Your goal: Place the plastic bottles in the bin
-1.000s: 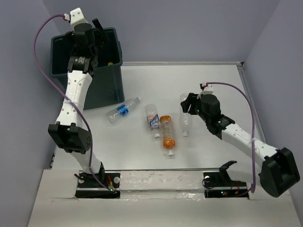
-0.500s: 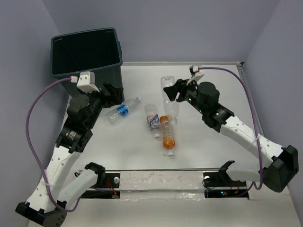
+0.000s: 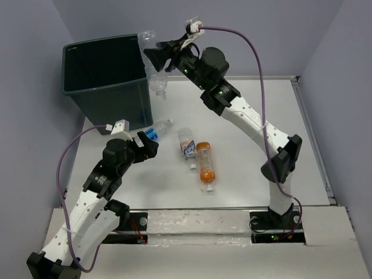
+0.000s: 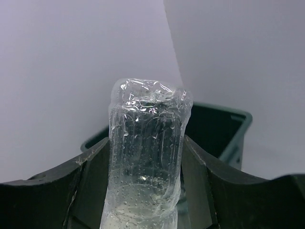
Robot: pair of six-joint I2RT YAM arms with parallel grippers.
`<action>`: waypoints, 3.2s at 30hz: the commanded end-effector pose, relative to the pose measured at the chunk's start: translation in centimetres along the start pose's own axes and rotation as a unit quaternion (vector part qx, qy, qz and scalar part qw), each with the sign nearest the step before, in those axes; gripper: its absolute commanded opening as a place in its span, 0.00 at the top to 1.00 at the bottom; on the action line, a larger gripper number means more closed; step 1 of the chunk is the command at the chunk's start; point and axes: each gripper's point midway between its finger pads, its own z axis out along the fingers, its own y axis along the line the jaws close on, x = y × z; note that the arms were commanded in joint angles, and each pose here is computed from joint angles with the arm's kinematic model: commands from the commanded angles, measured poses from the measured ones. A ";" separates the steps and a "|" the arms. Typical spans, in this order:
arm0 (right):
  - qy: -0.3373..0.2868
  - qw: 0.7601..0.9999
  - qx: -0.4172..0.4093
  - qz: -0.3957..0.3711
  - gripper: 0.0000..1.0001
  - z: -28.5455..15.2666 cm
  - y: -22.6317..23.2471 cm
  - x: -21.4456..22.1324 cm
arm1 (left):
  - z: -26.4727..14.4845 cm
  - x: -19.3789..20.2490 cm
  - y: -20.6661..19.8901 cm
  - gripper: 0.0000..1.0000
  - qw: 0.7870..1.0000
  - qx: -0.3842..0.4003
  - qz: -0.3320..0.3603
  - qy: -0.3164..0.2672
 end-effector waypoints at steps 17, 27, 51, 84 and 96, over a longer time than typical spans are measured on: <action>-0.386 0.922 0.000 0.030 0.75 4.1 0.1 -6.8 | 0.2 2.2 -2.7 0.01 0.994 0.080 -0.069 0.033; -0.360 0.933 0.025 0.011 0.75 5.7 -2.8 -0.9 | 0.7 2.6 -2.3 0.01 0.993 0.072 -0.090 0.031; -0.129 0.986 -0.054 -0.087 0.07 -1.1 1.7 -1.3 | 3.4 -2.4 3.2 0.01 0.992 -0.105 -0.006 -0.065; 0.205 0.934 0.250 0.152 0.05 -32.3 -12.0 21.4 | 16.5 0.1 2.9 0.01 0.918 -0.102 0.359 0.132; 0.317 0.899 0.261 0.151 0.01 -33.1 -11.2 28.4 | 19.0 3.4 4.8 0.17 0.901 -0.123 0.362 0.205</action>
